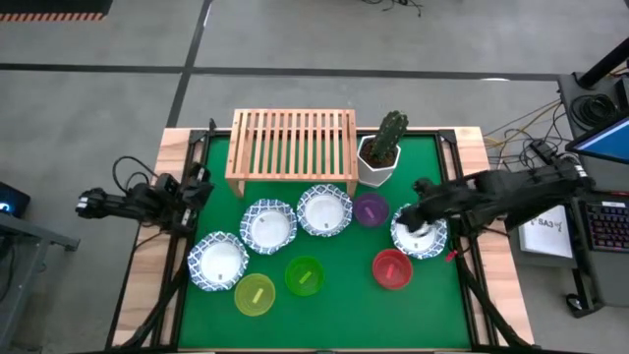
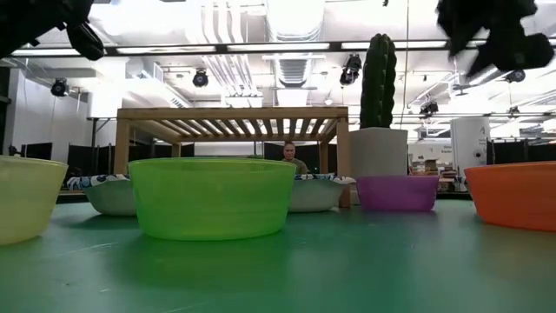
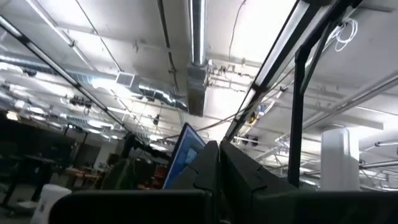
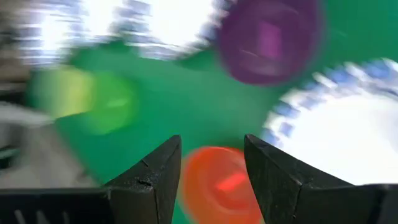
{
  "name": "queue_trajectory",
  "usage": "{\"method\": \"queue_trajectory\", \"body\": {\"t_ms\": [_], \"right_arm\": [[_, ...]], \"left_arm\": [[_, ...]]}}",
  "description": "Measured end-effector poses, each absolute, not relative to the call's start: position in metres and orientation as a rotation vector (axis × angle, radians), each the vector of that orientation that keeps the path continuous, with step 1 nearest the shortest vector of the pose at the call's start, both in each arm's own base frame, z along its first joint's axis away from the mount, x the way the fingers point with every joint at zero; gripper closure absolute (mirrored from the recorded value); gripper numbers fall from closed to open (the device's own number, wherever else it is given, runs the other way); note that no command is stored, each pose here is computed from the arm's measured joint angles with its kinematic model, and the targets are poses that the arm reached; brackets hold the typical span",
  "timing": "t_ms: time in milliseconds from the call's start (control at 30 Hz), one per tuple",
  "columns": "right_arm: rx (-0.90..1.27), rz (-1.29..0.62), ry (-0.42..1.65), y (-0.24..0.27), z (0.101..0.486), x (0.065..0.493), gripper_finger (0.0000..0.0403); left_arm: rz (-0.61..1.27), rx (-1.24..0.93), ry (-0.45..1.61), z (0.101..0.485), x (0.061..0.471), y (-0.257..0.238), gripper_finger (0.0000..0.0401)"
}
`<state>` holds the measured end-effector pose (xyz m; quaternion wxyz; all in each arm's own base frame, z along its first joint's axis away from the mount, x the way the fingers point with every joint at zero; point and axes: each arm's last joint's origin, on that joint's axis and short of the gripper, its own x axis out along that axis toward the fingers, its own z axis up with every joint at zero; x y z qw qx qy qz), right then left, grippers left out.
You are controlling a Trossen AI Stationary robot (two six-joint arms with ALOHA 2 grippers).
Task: Place and stack bowls onto a shelf
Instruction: Put the right white patterned bowl on the shelf
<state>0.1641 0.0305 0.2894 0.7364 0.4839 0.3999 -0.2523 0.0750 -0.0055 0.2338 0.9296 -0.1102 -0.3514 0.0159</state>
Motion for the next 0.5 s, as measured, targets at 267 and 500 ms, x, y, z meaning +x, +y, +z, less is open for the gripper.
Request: {"method": "queue_trajectory", "body": {"t_ms": [267, 500], "right_arm": [[1.093, -0.782, 1.102, 0.037, 0.276, 0.19, 0.0238], [1.062, -0.805, 1.182, 0.043, 0.266, 0.213, 0.0238]], "left_arm": [[0.133, -0.116, -0.749, 0.236, 0.072, -0.004, 0.0401], [0.346, -0.047, -0.72, 0.236, 0.071, 0.001, 0.0401]]}}
